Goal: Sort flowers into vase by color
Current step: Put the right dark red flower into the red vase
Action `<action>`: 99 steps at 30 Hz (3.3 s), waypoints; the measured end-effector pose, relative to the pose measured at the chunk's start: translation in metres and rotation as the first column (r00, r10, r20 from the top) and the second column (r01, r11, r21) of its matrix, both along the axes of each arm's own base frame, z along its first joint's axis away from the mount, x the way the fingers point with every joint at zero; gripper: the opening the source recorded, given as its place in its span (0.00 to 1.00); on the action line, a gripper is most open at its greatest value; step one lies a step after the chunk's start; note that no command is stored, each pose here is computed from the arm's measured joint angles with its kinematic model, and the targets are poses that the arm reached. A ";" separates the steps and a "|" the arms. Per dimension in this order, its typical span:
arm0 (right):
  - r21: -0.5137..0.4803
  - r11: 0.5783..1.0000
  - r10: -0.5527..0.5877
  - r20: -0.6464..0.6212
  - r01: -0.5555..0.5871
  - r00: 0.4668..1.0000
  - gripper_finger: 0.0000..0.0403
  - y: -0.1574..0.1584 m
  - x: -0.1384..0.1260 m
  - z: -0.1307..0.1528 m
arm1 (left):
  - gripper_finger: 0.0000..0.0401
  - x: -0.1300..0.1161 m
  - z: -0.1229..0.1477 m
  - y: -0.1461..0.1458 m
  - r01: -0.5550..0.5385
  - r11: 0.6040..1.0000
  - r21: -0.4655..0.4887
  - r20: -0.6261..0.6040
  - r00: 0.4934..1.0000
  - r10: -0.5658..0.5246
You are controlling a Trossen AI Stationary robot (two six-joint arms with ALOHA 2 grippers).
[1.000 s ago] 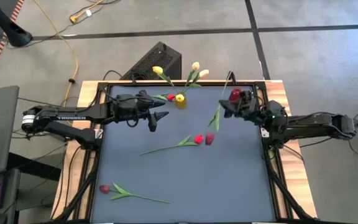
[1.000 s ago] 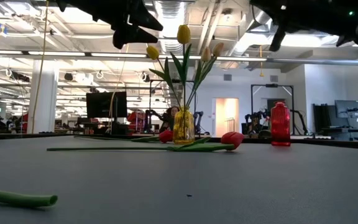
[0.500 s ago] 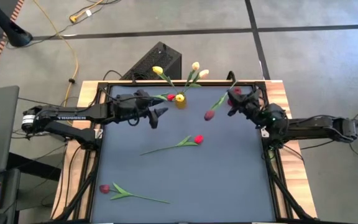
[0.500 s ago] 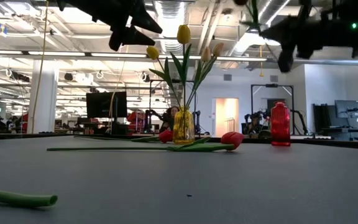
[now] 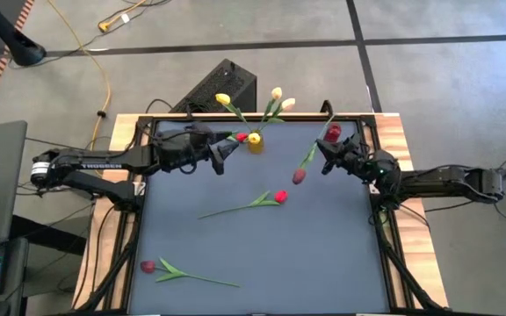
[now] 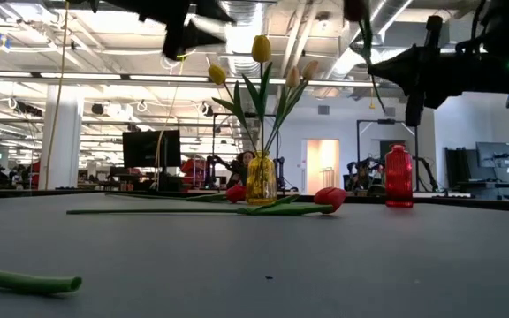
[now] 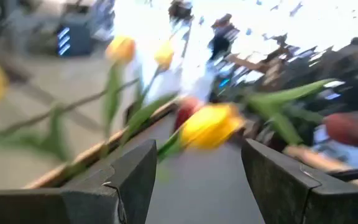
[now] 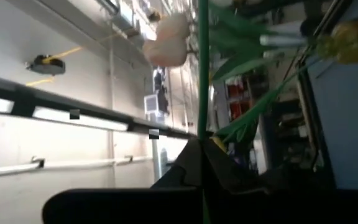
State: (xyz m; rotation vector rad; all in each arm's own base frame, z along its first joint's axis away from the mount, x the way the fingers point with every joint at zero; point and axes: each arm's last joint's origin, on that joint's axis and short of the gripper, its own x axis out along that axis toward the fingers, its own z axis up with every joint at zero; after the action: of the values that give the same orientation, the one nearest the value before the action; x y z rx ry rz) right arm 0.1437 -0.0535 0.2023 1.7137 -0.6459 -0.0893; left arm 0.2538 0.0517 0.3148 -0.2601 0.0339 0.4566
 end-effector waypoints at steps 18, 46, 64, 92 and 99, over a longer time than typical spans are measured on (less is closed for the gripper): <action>0.002 0.988 0.151 0.078 -0.151 0.985 0.05 0.022 0.015 0.029 | 0.56 0.131 0.065 -0.032 0.380 0.431 0.819 -0.391 0.918 -0.065; 0.001 0.985 0.171 0.075 -0.172 0.982 0.05 0.030 0.017 0.029 | 0.56 0.198 0.027 -0.038 0.608 0.143 0.781 -0.603 0.794 -0.078; -0.044 0.986 0.164 0.043 -0.162 0.985 0.10 0.030 0.017 0.028 | 0.10 0.198 0.027 -0.038 0.613 0.144 0.777 -0.607 0.790 -0.085; -0.798 0.481 0.263 -0.263 -0.362 0.928 0.59 0.018 0.013 0.032 | 0.00 0.161 0.083 -0.005 0.329 0.718 0.613 -0.301 0.938 -0.172; -0.947 0.219 0.127 -0.210 -0.234 0.969 0.56 0.016 0.022 0.071 | 0.00 0.148 0.088 -0.001 0.312 0.885 0.347 -0.231 0.943 -0.242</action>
State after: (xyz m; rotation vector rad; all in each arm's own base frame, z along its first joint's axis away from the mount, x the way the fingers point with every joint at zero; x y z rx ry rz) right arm 0.1655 -0.0378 0.2731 0.4792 -0.2632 0.3655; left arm 0.4016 0.0504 0.4031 0.1701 0.1579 0.1902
